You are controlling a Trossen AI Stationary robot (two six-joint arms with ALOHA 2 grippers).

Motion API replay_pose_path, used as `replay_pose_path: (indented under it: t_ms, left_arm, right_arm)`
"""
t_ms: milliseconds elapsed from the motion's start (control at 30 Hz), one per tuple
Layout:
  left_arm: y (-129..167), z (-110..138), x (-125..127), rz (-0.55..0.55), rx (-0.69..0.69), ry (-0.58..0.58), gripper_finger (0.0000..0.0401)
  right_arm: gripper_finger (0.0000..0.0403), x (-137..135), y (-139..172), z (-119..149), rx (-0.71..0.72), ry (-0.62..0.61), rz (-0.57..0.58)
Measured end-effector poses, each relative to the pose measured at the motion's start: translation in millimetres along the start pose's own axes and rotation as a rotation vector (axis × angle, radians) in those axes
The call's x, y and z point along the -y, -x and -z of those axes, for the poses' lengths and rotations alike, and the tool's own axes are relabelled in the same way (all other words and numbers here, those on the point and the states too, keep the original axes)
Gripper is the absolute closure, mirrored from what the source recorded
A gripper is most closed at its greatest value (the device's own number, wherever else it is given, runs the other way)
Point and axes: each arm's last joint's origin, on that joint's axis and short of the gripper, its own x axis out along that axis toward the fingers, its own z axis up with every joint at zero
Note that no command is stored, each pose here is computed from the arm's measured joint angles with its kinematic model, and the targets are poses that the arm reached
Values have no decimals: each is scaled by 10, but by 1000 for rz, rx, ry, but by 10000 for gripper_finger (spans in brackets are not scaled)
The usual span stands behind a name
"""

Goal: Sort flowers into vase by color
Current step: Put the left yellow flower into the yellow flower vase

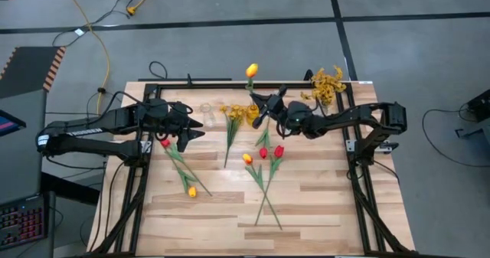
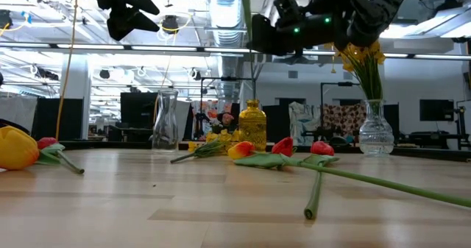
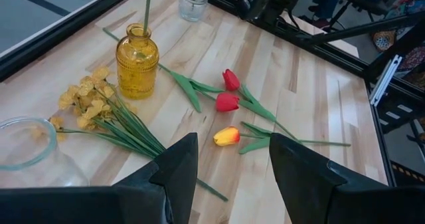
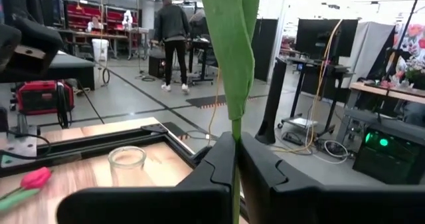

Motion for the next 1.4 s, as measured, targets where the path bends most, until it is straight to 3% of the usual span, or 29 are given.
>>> replay_pose_path:
  t_ms: [667,1400]
  left_arm:
    - [0,0,0,0,0,3,228]
    - [0,0,1,1,-1,9,227]
  right_arm:
    - [338,25,-13,25,-21,10,6]
    - [186,17,-9,93,-86,44,-4]
